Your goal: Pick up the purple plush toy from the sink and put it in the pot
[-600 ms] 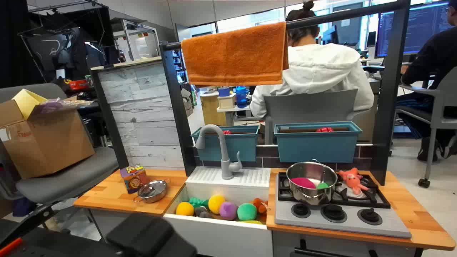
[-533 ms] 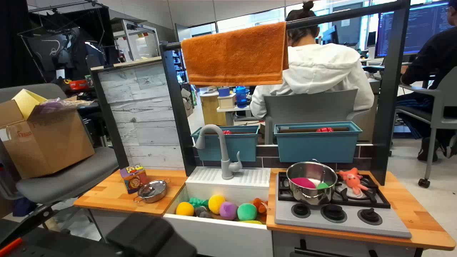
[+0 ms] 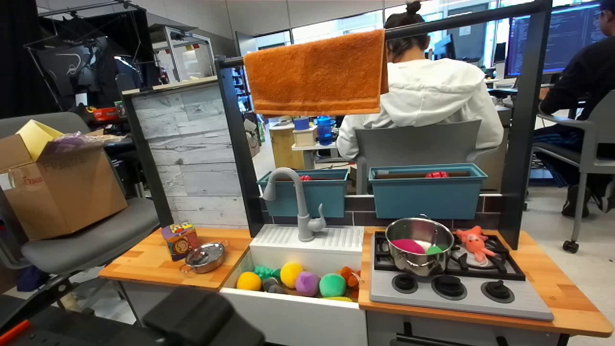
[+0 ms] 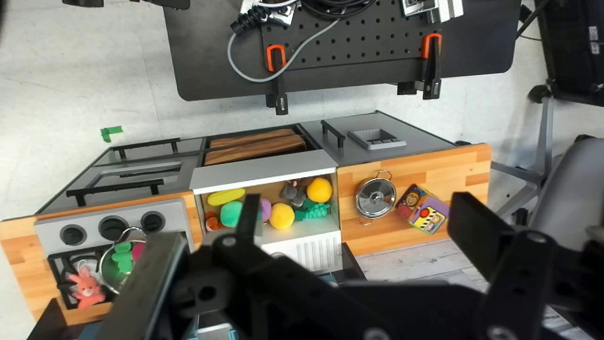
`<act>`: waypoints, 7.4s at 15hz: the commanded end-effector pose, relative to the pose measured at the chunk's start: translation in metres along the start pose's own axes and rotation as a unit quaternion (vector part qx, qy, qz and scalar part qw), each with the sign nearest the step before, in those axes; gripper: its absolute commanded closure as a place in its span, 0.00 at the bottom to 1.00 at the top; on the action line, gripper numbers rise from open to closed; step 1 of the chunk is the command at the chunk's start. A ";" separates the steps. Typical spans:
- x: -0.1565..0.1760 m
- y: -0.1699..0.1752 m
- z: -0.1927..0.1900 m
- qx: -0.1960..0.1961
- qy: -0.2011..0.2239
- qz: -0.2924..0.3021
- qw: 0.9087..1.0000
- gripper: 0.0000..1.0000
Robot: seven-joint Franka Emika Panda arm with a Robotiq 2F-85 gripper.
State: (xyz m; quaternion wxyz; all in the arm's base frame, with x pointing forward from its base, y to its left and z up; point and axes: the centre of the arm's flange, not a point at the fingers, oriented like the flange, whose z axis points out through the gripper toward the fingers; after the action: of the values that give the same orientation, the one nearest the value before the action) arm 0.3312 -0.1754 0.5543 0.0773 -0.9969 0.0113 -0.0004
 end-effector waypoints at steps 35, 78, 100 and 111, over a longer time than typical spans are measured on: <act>0.381 0.064 0.551 0.051 -0.089 0.425 0.899 0.00; 0.357 0.141 0.695 0.008 -0.192 0.685 0.703 1.00; 0.380 0.159 0.654 -0.090 -0.092 0.697 0.705 0.00; 0.394 0.134 0.657 0.031 -0.132 0.721 0.680 0.00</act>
State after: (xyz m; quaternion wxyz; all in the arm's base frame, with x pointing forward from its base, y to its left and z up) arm 0.6622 -0.2035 -0.0792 0.0569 -0.6716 0.7139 0.1900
